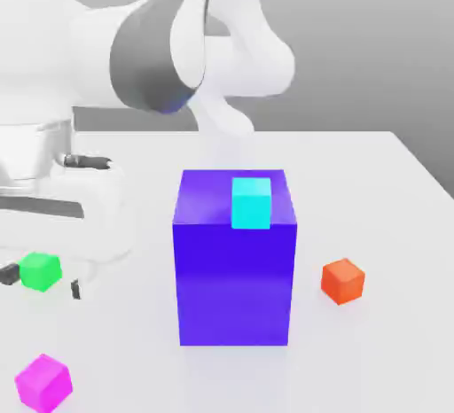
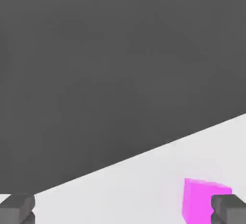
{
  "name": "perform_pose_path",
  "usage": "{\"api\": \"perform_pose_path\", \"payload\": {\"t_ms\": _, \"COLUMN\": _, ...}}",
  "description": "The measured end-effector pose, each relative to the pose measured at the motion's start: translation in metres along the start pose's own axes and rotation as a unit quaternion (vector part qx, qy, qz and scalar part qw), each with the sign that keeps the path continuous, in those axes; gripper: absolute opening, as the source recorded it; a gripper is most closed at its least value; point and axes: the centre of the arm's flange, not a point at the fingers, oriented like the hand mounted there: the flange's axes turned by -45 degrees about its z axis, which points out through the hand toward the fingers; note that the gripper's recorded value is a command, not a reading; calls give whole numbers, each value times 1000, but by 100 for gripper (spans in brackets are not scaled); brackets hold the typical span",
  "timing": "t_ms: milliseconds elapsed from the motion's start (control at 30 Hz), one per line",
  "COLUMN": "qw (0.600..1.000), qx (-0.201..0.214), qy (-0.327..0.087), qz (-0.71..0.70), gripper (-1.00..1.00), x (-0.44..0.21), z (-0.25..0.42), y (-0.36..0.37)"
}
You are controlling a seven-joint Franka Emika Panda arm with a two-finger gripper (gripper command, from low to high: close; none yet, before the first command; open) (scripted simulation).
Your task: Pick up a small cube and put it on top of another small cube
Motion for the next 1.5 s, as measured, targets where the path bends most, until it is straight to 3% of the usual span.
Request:
{"api": "perform_pose_path", "payload": {"t_ms": 167, "qw": 997, "qx": -33, "qy": -53, "qz": 37, "gripper": 0, "x": -20, "z": 79, "y": 49}}
{"api": "perform_pose_path", "payload": {"t_ms": 300, "qw": 996, "qx": -40, "qy": -61, "qz": 42, "gripper": 0, "x": -29, "z": 136, "y": 61}}
{"api": "perform_pose_path", "payload": {"t_ms": 333, "qw": 996, "qx": -40, "qy": -62, "qz": 43, "gripper": -100, "x": -31, "z": 148, "y": 62}}
{"api": "perform_pose_path", "payload": {"t_ms": 533, "qw": 996, "qx": -40, "qy": -62, "qz": 43, "gripper": -100, "x": -33, "z": 155, "y": 63}}
{"api": "perform_pose_path", "payload": {"t_ms": 700, "qw": 996, "qx": -40, "qy": -62, "qz": 43, "gripper": -100, "x": -26, "z": 103, "y": 59}}
{"api": "perform_pose_path", "payload": {"t_ms": 933, "qw": 978, "qx": -38, "qy": -60, "qz": 196, "gripper": -100, "x": -63, "z": 67, "y": 122}}
{"api": "perform_pose_path", "payload": {"t_ms": 1200, "qw": 922, "qx": -45, "qy": -50, "qz": 381, "gripper": -100, "x": -124, "z": 34, "y": 187}}
{"api": "perform_pose_path", "payload": {"t_ms": 1500, "qw": 826, "qx": -65, "qy": -32, "qz": 558, "gripper": -100, "x": -200, "z": 12, "y": 240}}
